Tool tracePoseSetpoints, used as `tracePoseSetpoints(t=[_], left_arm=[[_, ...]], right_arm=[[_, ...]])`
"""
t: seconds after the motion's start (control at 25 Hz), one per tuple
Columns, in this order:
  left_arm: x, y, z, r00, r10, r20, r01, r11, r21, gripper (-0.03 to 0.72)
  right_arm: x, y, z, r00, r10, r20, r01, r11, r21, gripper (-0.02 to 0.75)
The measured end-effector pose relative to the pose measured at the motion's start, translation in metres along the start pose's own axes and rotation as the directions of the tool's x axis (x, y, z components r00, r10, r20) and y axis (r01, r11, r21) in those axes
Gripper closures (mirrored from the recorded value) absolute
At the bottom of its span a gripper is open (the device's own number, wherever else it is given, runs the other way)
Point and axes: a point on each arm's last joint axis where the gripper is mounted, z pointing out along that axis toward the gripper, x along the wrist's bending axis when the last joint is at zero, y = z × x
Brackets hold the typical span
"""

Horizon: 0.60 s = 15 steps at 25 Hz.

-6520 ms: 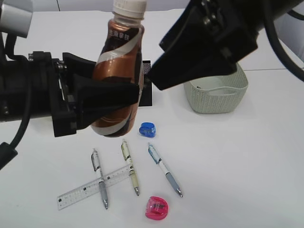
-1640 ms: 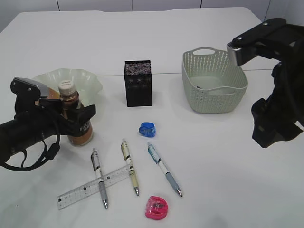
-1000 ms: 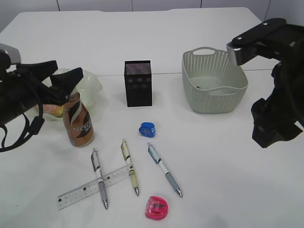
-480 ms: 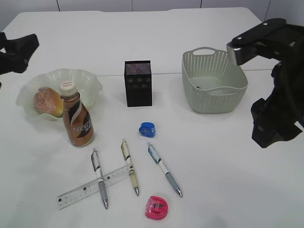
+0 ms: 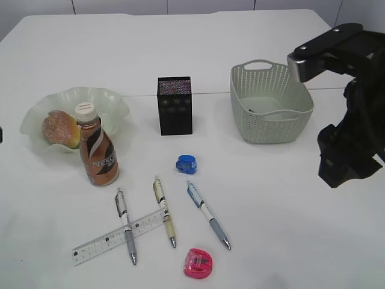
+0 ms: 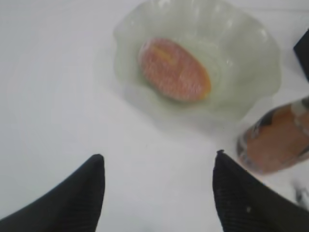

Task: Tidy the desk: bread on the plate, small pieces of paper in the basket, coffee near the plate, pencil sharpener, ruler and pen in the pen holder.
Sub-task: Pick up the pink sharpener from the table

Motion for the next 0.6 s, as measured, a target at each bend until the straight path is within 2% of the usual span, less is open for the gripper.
tracePoseSetpoints(t=[0.08,0.16,0.24,0.36,0.48,0.6], left_arm=[[0.004,-0.010,-0.009,0.999,0.004,-0.043,0.001,0.992,0.122,0.182],[0.007,-0.021,-0.016,0.996,0.012,-0.084,0.010,0.966,0.257,0.183],[0.009,-0.034,-0.021,0.995,0.030,-0.096,0.011,0.917,0.398,0.184],[0.002,-0.050,-0.029,0.999,-0.002,-0.035,0.022,0.821,0.570,0.184],[-0.009,-0.058,-0.036,0.994,-0.099,0.044,0.046,0.750,0.659,0.185],[-0.015,-0.058,-0.039,0.986,-0.151,0.076,0.059,0.731,0.680,0.191]], right_arm=[[0.001,0.000,0.000,1.000,0.002,-0.007,-0.002,1.000,-0.001,0.177],[0.003,0.000,0.000,1.000,0.010,-0.028,-0.010,1.000,-0.003,0.177],[0.005,0.001,0.000,0.998,0.020,-0.060,-0.021,1.000,-0.005,0.177],[0.011,0.001,-0.001,0.991,0.044,-0.125,-0.046,0.999,-0.009,0.177],[0.017,0.002,-0.002,0.979,0.067,-0.193,-0.070,0.997,-0.011,0.177],[0.022,0.005,-0.003,0.967,0.079,-0.241,-0.088,0.996,-0.029,0.177]])
